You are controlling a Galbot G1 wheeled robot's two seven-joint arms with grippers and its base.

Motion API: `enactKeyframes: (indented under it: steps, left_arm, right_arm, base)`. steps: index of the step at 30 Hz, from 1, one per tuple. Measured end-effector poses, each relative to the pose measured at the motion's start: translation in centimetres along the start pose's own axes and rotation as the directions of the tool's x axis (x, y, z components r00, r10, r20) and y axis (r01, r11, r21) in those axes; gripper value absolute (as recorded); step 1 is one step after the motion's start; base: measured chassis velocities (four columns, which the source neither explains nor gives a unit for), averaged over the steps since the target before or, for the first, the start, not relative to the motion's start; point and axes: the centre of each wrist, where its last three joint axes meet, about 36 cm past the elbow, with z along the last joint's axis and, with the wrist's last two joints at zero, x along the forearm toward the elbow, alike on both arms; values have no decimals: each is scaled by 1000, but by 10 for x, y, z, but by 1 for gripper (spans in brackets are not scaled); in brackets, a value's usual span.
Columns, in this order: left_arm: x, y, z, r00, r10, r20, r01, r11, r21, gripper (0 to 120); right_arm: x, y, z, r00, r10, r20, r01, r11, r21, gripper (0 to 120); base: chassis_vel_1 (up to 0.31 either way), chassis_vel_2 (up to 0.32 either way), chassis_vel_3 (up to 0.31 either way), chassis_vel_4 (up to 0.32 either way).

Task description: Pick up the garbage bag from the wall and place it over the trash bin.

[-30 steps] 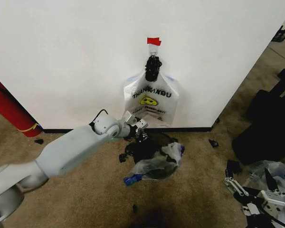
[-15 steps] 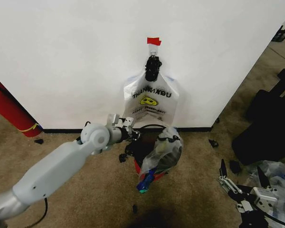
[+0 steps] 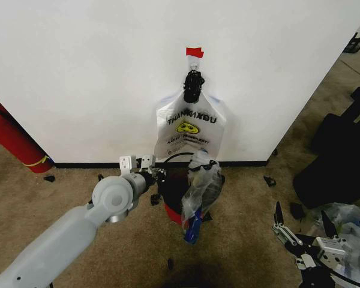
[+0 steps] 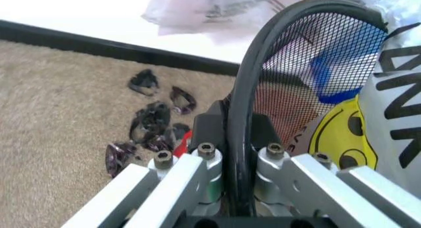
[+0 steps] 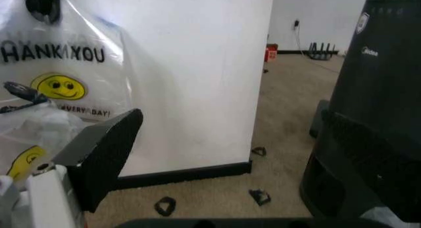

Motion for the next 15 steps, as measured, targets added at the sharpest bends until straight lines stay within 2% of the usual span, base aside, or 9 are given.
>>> enactKeyframes:
  steps: [2, 3, 5, 7, 9, 12, 15]
  left_arm:
    - [-1, -2, 10, 1000, -12, 20, 12, 999, 29, 2]
    - [-2, -5, 22, 999, -16, 34, 14, 998, 61, 2]
    - [-2, -6, 28, 999, -16, 36, 13, 997, 75, 2]
    - [-3, -11, 47, 999, -12, 30, 10, 995, 96, 2]
    - [-5, -14, 61, 1000, -6, 29, 3, 994, 105, 2]
    - [-7, -18, 70, 999, -5, 32, 1, 994, 111, 2]
    - [-17, -23, 83, 996, -40, 84, 33, 995, 90, 2]
  right_arm:
    - [2, 1, -1, 1000, 9, -9, -9, 1000, -5, 100]
    - [2, 1, -2, 1000, 12, -12, -12, 1000, -6, 100]
    - [2, 1, -2, 1000, 13, -12, -13, 1000, -5, 100]
    - [2, 1, -1, 1000, 15, -12, -15, 1000, -3, 100]
    - [2, 0, 0, 1000, 14, -14, -14, 1000, -1, 100]
    - [2, 0, 1, 1000, 12, -18, -12, 1000, 1, 100]
    - [3, 0, 3, 1000, 11, -23, -11, 1000, 3, 100]
  base:
    - [0, 0, 0, 0]
    - [0, 0, 0, 0]
    - [0, 0, 0, 0]
    - [0, 0, 0, 0]
    - [0, 0, 0, 0]
    - [0, 0, 0, 0]
    - [0, 0, 0, 0]
